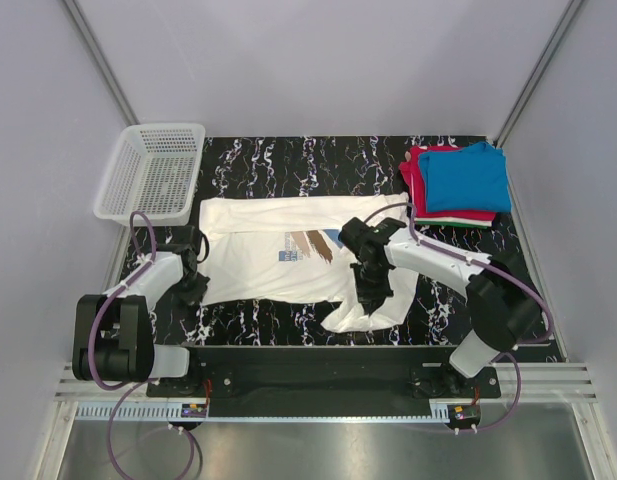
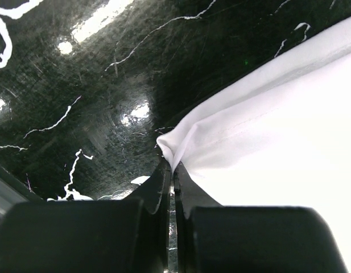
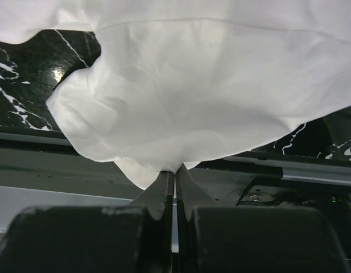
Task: Fold and stack the t-shirts
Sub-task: Fold the tshirt
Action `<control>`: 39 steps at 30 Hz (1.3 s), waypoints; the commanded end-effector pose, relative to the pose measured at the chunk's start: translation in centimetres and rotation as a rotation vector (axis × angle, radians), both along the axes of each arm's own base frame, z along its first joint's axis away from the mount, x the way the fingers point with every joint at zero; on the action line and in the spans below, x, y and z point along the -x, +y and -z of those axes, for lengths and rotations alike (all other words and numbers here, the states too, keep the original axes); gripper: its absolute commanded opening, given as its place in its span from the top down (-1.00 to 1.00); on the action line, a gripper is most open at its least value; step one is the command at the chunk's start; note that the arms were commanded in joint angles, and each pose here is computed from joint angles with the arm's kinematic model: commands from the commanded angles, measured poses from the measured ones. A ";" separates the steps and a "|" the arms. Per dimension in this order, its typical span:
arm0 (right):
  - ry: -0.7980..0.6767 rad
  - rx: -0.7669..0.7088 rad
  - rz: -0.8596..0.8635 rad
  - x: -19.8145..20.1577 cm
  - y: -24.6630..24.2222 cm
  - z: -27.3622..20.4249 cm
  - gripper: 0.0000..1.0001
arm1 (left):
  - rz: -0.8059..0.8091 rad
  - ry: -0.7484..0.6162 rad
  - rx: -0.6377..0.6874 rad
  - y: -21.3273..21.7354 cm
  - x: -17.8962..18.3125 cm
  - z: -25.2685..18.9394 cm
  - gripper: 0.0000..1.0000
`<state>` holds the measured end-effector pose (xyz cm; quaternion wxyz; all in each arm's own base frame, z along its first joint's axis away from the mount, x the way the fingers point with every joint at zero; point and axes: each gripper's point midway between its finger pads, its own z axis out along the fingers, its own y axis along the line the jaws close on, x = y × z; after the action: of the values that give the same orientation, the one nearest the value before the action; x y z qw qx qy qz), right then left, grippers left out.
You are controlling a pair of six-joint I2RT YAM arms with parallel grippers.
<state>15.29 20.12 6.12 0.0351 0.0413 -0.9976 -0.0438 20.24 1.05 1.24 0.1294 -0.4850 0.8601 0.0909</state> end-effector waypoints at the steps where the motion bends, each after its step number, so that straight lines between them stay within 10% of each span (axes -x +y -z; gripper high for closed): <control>1: -0.099 0.027 0.007 -1.1 -0.7 -2.5 1.00 | 0.032 0.003 0.002 0.1 -0.4 0.2 1.00; 39: -0.455 0.198 0.184 -12.3 -10.1 -12.5 1.00 | 0.266 -0.172 -0.079 1.4 -6.1 -11.2 1.00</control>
<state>26.01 11.90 16.50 -0.1548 -0.0393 -0.9864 0.0386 26.29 1.40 10.75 0.2190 -0.3855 0.8951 0.0466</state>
